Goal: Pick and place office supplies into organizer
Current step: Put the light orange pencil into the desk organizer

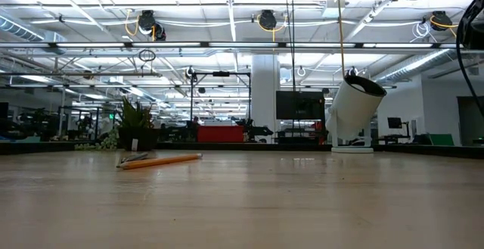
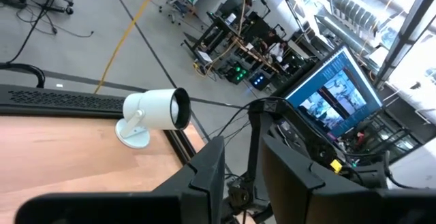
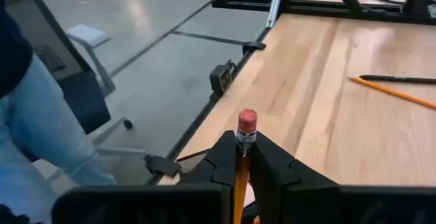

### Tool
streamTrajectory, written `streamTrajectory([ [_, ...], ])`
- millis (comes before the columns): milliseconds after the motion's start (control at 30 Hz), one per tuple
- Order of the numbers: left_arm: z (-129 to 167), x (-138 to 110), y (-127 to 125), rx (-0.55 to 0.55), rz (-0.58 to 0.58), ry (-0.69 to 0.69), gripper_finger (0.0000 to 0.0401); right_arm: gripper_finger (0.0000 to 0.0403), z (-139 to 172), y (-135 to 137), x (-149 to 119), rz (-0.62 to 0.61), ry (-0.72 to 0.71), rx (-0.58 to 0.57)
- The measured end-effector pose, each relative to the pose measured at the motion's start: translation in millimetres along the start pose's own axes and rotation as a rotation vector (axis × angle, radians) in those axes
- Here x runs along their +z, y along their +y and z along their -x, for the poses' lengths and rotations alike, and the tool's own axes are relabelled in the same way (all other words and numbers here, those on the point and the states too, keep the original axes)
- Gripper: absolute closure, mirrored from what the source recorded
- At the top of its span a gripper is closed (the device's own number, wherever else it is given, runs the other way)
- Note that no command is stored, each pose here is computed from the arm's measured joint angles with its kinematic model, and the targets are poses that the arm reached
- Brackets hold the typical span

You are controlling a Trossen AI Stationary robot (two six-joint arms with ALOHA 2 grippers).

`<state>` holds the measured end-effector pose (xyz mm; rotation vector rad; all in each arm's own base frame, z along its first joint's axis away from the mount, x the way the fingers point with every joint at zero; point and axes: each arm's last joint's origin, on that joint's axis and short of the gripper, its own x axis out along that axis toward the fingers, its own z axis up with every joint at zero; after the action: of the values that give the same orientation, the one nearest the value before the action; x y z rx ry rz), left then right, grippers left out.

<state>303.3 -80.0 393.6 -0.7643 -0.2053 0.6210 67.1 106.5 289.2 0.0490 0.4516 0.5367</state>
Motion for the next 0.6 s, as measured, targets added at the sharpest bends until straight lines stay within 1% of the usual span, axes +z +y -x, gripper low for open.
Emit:
streamTrajectory([
  [167, 0, 0, 0, 0.003, -0.004, 0.002, 0.0304, 0.0381, -11, 3, -7, -0.002, 0.018, -0.023],
  [300, 0, -1, 1, 0.006, -0.011, 0.006, 0.0304, 0.0384, -22, 4, -21, -0.047, 0.001, 0.011],
  [467, 0, -1, 1, 0.006, -0.013, 0.008, 0.0304, 0.0384, -34, 4, -36, -0.105, -0.054, 0.037],
  [600, 0, -1, 1, 0.003, -0.016, 0.015, 0.0304, 0.0382, -40, 1, -51, -0.109, -0.025, 0.028],
])
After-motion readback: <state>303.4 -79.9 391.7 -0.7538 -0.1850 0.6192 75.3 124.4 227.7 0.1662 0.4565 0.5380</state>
